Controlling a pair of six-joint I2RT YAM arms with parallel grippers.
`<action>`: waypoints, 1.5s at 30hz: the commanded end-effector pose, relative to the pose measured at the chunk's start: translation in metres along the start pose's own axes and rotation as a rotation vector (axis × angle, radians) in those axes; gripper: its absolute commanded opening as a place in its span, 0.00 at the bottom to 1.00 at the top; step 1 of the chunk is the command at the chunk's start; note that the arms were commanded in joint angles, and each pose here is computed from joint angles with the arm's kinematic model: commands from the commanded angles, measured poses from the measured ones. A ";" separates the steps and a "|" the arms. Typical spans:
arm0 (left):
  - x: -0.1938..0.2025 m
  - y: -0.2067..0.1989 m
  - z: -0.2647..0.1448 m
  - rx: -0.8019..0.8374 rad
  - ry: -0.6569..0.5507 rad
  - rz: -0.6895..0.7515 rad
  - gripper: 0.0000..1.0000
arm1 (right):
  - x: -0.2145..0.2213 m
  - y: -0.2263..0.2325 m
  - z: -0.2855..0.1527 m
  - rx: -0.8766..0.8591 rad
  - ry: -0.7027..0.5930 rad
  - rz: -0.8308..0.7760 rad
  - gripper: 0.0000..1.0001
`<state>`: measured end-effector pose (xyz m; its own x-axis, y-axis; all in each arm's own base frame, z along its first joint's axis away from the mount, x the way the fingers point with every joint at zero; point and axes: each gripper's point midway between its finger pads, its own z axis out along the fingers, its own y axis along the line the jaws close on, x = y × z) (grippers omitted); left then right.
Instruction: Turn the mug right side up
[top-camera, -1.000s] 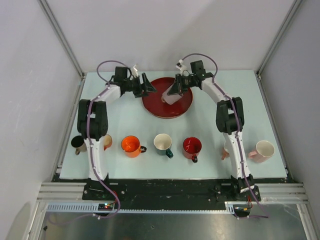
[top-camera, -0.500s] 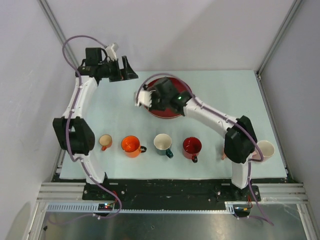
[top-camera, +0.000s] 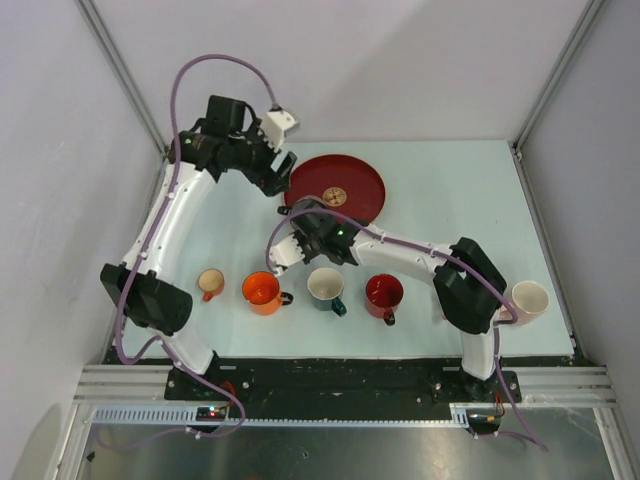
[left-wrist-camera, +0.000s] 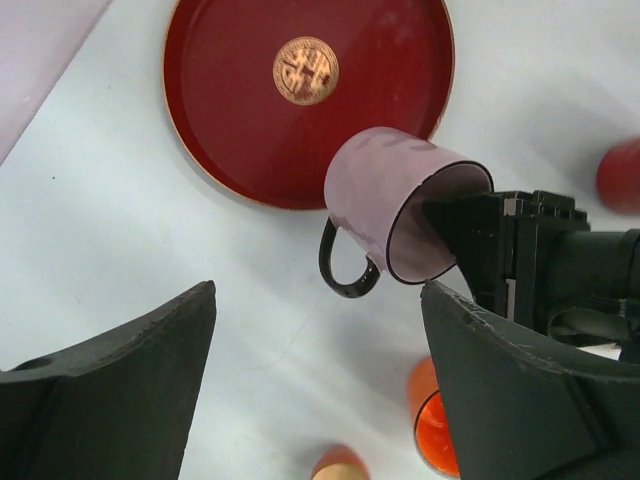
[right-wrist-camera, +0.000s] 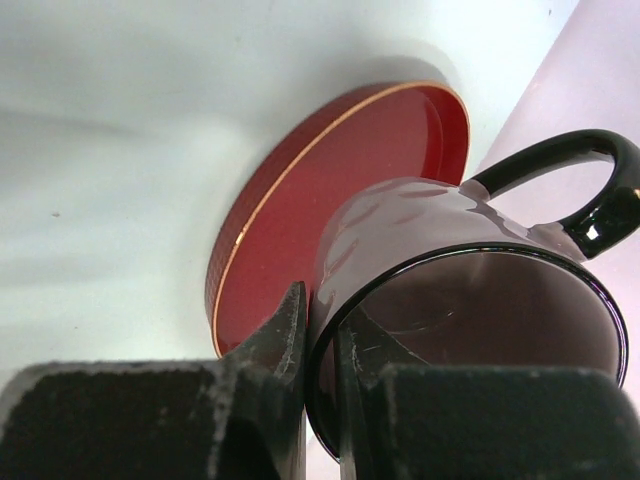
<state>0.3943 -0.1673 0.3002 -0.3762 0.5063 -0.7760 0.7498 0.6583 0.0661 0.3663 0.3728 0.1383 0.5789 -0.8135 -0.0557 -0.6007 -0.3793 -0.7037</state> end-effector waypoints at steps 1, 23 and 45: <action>0.017 -0.016 0.001 0.027 0.103 0.240 0.85 | -0.016 -0.058 -0.042 0.209 -0.007 -0.072 0.00; 0.034 -0.007 0.081 -0.205 0.111 0.229 0.42 | -0.039 -0.065 -0.049 0.218 -0.096 -0.015 0.00; 0.092 0.078 0.065 -0.309 0.061 -0.351 0.00 | -0.042 -0.099 -0.065 0.418 -0.075 0.085 0.69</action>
<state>0.4341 -0.1150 0.1743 -0.6314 0.3823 -0.6747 0.4547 0.8873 0.0773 0.3649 0.4086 0.2026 0.5773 -0.8073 -0.1221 -0.4654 -0.2025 -0.8616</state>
